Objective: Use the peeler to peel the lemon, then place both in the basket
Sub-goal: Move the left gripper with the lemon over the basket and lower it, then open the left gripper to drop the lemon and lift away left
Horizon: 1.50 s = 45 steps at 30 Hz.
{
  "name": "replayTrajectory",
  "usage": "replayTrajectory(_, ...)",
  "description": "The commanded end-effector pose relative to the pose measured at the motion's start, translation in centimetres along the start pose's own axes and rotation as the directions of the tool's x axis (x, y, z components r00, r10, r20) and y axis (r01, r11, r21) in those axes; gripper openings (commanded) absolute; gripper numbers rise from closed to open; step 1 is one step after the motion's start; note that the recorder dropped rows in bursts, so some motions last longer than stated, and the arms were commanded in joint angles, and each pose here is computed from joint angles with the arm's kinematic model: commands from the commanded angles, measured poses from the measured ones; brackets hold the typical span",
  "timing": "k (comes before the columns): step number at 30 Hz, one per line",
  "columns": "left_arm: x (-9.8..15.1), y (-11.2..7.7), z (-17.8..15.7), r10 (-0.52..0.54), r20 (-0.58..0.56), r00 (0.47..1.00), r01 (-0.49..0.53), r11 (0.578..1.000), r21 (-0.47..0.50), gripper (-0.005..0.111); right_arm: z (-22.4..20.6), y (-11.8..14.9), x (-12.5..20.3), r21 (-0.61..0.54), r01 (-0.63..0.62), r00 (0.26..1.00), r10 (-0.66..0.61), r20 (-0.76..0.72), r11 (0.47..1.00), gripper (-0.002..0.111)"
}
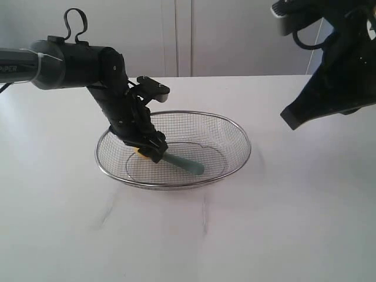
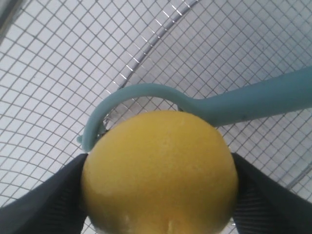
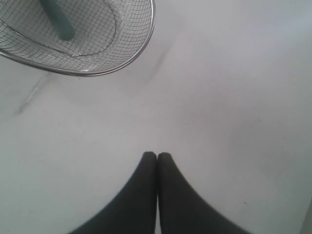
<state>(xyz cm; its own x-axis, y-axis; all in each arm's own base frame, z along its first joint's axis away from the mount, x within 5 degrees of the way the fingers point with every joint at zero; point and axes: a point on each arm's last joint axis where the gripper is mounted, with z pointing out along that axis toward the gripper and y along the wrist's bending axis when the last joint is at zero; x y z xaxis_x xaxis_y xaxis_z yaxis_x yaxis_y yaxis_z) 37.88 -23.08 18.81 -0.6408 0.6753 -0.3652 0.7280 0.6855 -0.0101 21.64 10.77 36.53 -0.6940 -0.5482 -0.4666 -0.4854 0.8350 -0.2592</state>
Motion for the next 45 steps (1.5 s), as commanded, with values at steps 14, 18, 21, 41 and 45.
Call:
replayTrajectory(14, 0.2, -0.6, -0.3, -0.002, -0.044, 0.999, 0.003, 1.0, 0.031, 0.096, -0.1, -0.2, 0.2, 0.002, -0.027, 1.0, 0.027, -0.002, 1.0, 0.0)
replayTrajectory(18, 0.0, -0.7, -1.6, 0.002, -0.018, 1.0, -0.001, 1.0, 0.025, 0.096, -0.1, -0.2, 0.2, 0.002, -0.027, 1.0, 0.027, -0.002, 1.0, 0.0)
replayTrajectory(21, -0.6, -0.7, -3.4, 0.011, 0.035, 0.999, -0.011, 1.0, 0.004, 0.095, -0.1, -0.2, 0.2, 0.002, -0.03, 1.0, 0.031, -0.002, 1.0, 0.0)
replayTrajectory(41, 0.5, -1.7, -18.4, 0.018, 0.142, 0.99, -0.009, 0.998, -0.062, 0.001, -0.1, -0.2, 0.2, 0.004, -0.028, 1.0, 0.028, -0.002, 1.0, 0.0)
replayTrajectory(45, 1.5, -2.4, -21.1, 0.009, 0.236, 0.972, 0.012, 0.996, -0.086, 0.0, -0.1, -0.2, 0.2, 0.004, -0.028, 1.0, 0.028, -0.002, 1.0, 0.0)
